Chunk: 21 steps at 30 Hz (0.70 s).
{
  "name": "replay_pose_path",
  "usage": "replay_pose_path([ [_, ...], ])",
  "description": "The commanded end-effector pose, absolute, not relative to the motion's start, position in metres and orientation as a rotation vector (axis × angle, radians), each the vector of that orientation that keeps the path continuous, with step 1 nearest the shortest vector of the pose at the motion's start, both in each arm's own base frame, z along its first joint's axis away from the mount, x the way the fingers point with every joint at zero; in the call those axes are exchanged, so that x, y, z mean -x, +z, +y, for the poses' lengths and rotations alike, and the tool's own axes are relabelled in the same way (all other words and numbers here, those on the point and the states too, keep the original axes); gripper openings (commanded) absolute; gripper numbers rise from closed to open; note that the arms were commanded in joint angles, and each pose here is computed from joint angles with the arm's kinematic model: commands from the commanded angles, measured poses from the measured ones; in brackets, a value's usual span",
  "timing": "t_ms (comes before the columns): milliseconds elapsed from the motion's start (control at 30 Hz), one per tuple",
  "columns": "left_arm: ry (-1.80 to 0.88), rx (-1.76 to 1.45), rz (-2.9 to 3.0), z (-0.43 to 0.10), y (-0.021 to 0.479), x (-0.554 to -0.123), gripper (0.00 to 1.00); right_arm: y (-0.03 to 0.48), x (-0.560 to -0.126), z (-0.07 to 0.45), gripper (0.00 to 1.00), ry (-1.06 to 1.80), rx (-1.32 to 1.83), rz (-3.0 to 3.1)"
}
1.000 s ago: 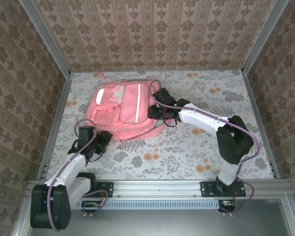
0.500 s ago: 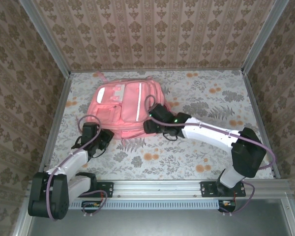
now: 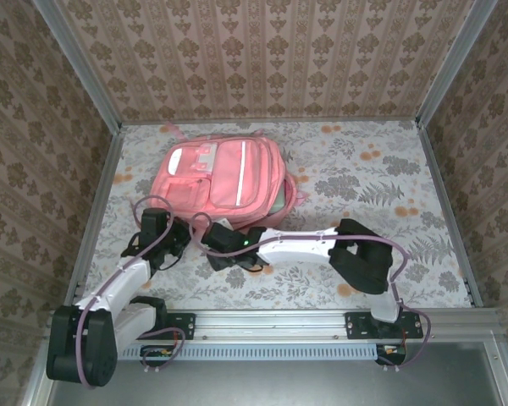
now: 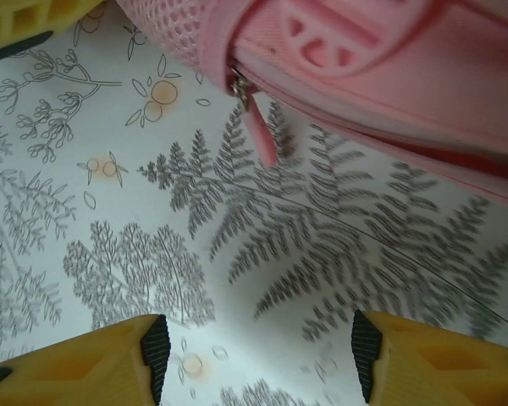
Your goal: Pack the student bag
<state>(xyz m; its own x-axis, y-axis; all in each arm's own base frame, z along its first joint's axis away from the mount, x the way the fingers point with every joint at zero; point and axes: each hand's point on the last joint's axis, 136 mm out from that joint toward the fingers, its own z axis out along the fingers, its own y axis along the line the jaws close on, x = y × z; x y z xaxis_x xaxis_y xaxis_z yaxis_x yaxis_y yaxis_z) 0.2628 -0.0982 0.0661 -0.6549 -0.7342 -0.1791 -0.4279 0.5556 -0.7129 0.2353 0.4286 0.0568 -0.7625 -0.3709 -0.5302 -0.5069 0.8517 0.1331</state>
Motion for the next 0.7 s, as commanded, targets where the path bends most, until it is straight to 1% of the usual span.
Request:
replay_pose_path([
  [0, -0.883, 0.929, 2.337, -0.098, 0.072, -0.259, 0.00, 0.059, -0.257, 0.439, 0.58, 0.314, 0.608, 2.454],
  [167, -0.889, 0.926, 2.347, -0.101, 0.070, -0.257, 0.00, 0.044, -0.267, 0.443, 0.49, 0.276, 0.591, 2.426],
  [267, -0.885, 0.928, 2.355, -0.101, 0.068, -0.257, 0.00, 0.039, -0.273, 0.446, 0.46, 0.265, 0.583, 2.395],
  [500, -0.877, 0.925, 2.373, -0.105, 0.068, -0.258, 0.00, 0.031, -0.289, 0.460, 0.44, 0.268, 0.584, 2.357],
  [633, -0.866, 0.920, 2.380, -0.106, 0.068, -0.258, 0.00, 0.031, -0.296, 0.465, 0.38, 0.267, 0.573, 2.341],
  [667, -0.864, 0.921, 2.383, -0.107, 0.067, -0.258, 0.00, 0.031, -0.297, 0.466, 0.32, 0.268, 0.572, 2.338],
])
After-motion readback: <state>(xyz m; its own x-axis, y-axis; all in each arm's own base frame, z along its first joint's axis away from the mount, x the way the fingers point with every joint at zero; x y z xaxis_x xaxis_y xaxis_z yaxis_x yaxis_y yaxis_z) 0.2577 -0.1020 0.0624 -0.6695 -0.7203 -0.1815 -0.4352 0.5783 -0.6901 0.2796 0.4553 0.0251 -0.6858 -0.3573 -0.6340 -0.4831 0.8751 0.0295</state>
